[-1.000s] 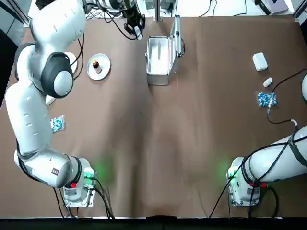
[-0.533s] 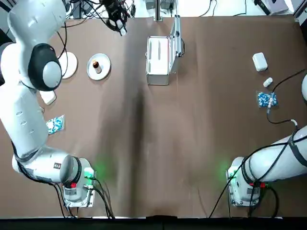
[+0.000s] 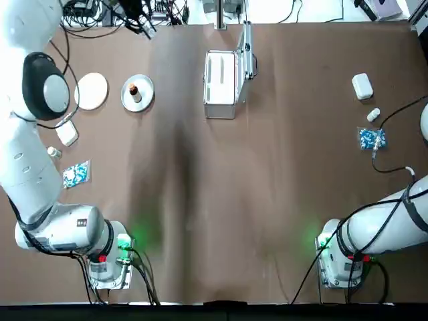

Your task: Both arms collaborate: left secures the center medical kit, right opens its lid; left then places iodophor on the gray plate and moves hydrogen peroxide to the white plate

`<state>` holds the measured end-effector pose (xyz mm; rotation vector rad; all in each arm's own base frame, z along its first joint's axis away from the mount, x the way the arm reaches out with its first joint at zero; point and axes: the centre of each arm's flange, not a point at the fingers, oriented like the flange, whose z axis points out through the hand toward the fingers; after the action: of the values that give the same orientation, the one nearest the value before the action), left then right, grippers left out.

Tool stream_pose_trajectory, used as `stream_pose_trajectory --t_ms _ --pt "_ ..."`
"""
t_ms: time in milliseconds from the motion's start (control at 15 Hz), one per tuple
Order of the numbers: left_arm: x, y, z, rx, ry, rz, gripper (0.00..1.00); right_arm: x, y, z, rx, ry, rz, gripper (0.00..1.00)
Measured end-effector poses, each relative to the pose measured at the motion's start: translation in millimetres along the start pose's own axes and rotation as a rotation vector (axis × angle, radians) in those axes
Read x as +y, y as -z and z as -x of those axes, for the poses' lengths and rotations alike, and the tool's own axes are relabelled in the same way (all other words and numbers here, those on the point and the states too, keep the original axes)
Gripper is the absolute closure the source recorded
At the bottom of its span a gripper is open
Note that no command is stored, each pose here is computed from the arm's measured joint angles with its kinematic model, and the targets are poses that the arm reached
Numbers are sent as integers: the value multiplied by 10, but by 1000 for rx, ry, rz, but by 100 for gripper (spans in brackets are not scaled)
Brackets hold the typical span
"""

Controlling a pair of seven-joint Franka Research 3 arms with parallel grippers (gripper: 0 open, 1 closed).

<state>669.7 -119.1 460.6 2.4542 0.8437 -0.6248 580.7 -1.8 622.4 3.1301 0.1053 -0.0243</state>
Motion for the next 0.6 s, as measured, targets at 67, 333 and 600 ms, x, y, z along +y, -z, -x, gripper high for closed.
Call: stream_pose_trajectory --t_ms 67,333,600 --pt "-147 121 -102 -25 30 21 67 1 0 0 0 0 0 1" --pt "-711 502 -448 -124 148 108 67 -5 0 0 0 1 0 1" --pt "-1323 713 -843 -227 246 191 67 -16 0 -1 0 3 0 1"
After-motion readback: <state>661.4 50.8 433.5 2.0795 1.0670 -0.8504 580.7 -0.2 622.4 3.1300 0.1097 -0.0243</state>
